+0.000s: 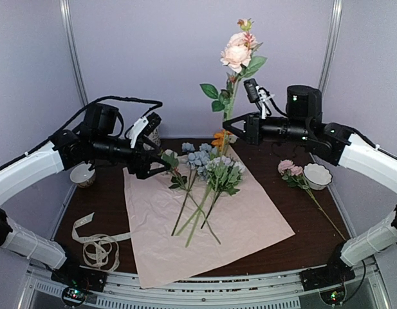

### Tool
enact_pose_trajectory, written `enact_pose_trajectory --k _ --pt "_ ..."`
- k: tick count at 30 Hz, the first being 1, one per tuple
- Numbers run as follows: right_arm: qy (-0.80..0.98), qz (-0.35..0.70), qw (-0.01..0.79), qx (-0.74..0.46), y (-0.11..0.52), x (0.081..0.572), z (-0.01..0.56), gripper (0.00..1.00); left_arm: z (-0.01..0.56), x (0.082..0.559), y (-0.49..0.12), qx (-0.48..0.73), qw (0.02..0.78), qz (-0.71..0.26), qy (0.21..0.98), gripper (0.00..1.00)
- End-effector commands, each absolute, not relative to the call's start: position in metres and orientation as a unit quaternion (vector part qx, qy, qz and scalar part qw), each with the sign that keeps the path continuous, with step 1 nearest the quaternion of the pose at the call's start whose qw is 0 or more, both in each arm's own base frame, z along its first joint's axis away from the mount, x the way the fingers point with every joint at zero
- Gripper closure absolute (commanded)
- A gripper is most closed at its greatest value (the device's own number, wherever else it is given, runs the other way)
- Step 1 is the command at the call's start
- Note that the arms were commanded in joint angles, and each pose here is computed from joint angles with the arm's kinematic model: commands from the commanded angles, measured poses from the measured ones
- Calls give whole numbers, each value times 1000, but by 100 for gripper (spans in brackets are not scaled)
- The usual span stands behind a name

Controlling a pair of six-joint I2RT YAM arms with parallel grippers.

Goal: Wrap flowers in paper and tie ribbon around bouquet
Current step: Pass from the right arm to the left

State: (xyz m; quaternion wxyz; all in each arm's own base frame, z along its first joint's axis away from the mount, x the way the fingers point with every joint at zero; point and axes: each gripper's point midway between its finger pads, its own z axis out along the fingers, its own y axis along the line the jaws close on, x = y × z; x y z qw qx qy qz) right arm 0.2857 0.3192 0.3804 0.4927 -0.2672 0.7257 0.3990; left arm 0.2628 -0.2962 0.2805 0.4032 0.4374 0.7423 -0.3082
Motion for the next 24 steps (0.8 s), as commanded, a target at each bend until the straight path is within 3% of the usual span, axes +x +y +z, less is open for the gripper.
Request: enact_pose_trajectory --k 1,6,14,24 --pt "617 526 511 -288 384 257 437 100 342 223 -322 487 474 -393 619 11" --pt "606 548 479 -322 428 240 426 100 334 222 -324 485 477 -383 626 10" --pt "594 575 468 -312 442 232 423 100 322 227 -324 475 473 -376 639 15" --pt "594 581 456 -319 452 229 417 100 329 225 -328 466 479 -399 628 38"
